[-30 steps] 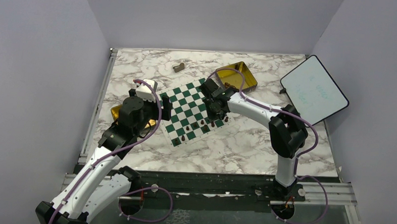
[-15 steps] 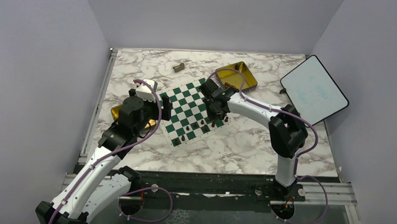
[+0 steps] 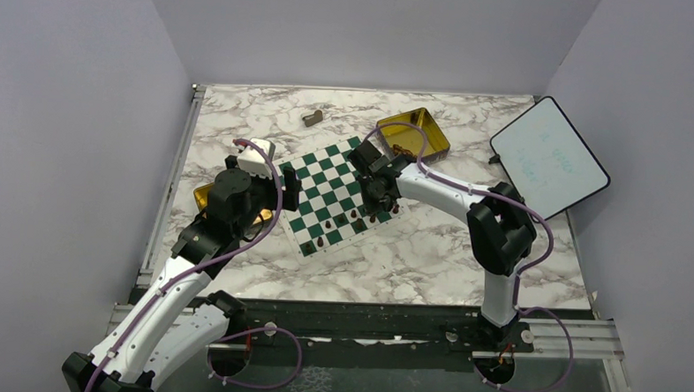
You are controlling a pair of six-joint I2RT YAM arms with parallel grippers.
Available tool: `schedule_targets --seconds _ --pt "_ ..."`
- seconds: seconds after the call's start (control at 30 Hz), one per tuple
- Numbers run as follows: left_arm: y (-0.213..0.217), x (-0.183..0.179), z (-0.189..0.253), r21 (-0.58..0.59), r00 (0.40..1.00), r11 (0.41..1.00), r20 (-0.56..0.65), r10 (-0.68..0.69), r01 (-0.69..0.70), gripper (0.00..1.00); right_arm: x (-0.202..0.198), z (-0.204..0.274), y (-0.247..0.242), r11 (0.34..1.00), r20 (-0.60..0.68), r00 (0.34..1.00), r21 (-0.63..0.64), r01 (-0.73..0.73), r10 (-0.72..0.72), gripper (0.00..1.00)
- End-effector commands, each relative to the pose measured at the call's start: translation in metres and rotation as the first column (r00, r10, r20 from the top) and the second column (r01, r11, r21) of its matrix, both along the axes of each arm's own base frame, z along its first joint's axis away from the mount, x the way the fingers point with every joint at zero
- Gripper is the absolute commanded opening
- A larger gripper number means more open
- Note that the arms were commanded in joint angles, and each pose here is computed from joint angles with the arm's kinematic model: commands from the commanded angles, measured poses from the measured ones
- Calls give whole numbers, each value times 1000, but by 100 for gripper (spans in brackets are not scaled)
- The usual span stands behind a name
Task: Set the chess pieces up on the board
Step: Place the chess piece on the chessboard.
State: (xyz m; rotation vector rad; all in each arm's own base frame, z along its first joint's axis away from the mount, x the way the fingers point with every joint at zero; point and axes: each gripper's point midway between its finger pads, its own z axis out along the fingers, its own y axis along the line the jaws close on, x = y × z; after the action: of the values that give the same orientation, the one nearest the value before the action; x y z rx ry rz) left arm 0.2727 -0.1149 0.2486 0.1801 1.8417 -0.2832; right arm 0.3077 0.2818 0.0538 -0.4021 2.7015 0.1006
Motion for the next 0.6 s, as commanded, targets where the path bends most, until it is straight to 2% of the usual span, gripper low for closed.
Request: schedule_targets --seconds 0.0,0.27,0.57 --pt "1 -2 1 3 1000 1000 11 -3 3 99 -5 -14 -10 998 -23 1000 -55 2 -3 28" --pt "1 -2 2 1 1000 1000 13 -2 2 99 -6 -10 -8 999 -26 1000 -40 -2 1 19" --pt "1 -2 3 1 1000 1000 15 -2 2 99 -7 -8 -5 1000 -30 1000 -23 -5 4 17"
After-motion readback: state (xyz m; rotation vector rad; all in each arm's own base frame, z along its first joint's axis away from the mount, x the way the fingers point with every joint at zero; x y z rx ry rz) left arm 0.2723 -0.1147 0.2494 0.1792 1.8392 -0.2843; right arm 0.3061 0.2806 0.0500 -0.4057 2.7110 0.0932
